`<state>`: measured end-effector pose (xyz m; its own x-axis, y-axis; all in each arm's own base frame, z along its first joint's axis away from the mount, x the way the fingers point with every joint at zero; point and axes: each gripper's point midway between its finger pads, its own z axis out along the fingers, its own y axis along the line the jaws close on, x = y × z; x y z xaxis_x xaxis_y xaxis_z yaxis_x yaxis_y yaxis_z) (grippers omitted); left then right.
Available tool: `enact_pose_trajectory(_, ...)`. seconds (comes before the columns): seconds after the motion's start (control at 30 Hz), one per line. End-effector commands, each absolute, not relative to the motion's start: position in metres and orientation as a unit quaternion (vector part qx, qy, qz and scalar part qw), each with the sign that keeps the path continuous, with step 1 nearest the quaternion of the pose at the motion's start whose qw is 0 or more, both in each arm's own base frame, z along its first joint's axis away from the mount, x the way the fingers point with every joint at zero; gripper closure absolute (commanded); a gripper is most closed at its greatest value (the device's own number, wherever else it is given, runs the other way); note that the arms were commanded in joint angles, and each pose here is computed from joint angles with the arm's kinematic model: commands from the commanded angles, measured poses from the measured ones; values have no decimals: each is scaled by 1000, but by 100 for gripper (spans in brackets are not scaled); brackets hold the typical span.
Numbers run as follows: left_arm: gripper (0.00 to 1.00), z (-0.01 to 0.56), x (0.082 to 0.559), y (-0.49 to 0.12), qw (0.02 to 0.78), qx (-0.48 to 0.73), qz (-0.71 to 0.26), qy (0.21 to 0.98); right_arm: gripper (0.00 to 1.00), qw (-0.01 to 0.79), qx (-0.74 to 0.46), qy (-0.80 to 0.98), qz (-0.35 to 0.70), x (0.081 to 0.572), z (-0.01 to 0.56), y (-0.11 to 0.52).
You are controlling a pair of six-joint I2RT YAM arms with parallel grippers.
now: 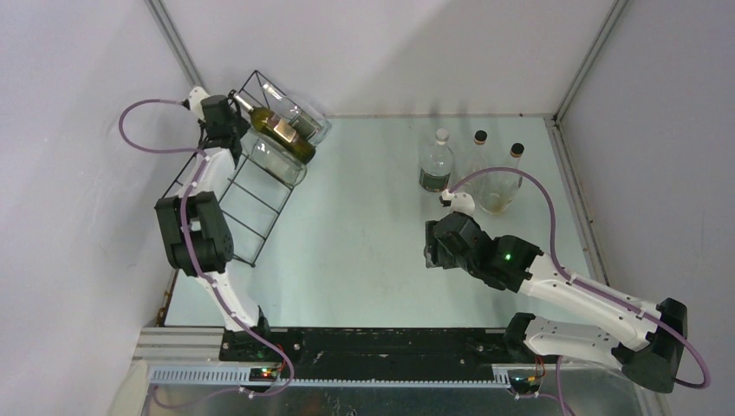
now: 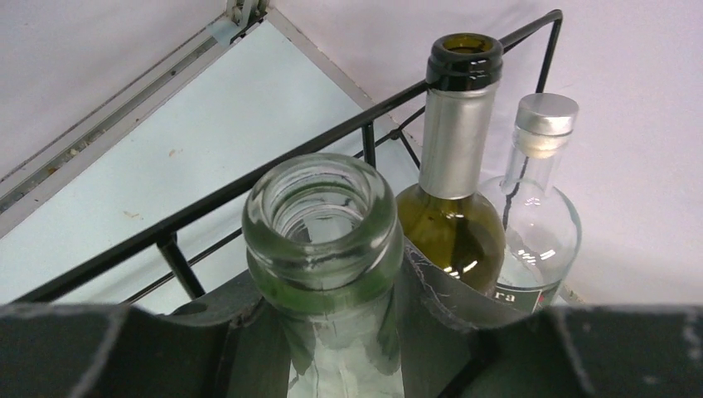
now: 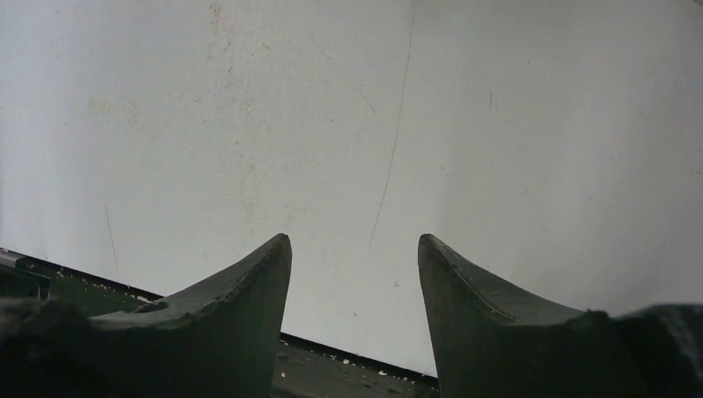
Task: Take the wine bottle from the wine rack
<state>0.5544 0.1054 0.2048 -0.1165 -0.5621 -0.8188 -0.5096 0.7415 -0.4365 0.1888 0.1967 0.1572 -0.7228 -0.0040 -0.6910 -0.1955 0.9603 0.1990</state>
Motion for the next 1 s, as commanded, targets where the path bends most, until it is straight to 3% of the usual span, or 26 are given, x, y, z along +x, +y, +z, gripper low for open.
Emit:
enact_pose_trajectory(0.0, 100, 269, 542, 105, 624, -341, -30, 703, 39, 378, -46, 914, 139, 189, 164, 195)
enact_pose_trajectory(0.37, 100, 311, 518, 61, 663, -279, 1, 695, 39, 390, -25, 909, 148, 180, 178, 179)
enact_pose_trajectory(0.97, 100, 332, 473, -6, 684, -199, 30, 701, 39, 403, -5, 900, 166, 162, 192, 161)
